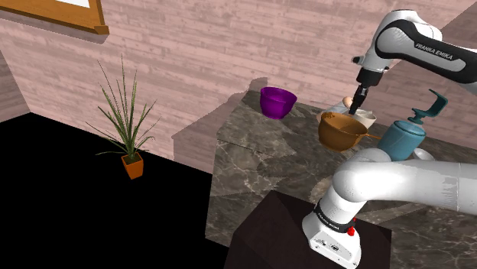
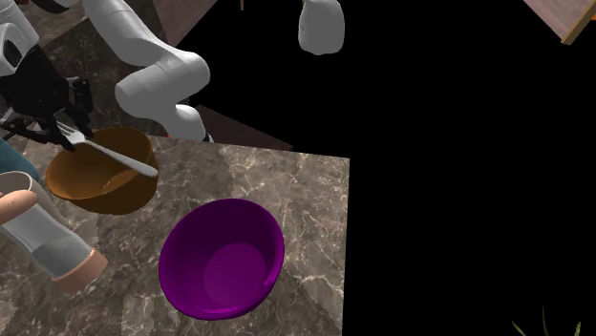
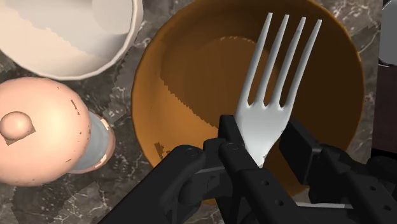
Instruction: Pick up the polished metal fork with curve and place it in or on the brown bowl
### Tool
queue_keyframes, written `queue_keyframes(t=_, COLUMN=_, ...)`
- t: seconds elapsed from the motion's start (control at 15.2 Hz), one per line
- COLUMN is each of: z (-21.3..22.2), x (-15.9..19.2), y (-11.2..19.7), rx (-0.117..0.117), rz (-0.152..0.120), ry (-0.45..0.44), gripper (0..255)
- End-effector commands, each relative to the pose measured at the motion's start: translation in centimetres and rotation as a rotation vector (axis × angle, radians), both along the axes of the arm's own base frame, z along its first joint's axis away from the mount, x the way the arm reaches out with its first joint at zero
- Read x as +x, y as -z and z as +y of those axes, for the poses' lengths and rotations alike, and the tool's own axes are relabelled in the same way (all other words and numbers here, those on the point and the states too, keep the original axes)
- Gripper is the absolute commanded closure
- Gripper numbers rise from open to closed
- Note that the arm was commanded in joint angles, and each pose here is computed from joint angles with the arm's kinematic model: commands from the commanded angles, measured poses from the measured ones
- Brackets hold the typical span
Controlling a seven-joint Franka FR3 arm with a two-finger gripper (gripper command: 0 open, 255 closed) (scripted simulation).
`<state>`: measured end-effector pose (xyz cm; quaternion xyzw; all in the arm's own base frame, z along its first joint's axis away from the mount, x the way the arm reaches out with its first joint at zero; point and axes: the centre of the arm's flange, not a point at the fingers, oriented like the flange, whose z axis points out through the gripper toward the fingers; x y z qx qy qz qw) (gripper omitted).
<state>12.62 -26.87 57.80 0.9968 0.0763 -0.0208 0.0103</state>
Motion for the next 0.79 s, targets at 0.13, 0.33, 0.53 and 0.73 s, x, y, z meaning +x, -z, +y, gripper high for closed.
queue_keyframes(t=0.13, z=0.1, x=-0.1, y=2.2, rx=0.000, rz=0.000, ry=0.000, gripper=255)
queue_keyframes(t=0.33, z=0.1, x=-0.1, y=3.7, rx=0.000, rz=0.000, ry=0.000, gripper=255)
queue_keyframes(t=0.53, z=0.1, x=-0.1, y=5.0, rx=0.000, rz=0.000, ry=0.000, gripper=255)
queue_keyframes(t=0.73, z=0.1, x=-0.1, y=5.0, rx=0.000, rz=0.000, ry=0.000, gripper=255)
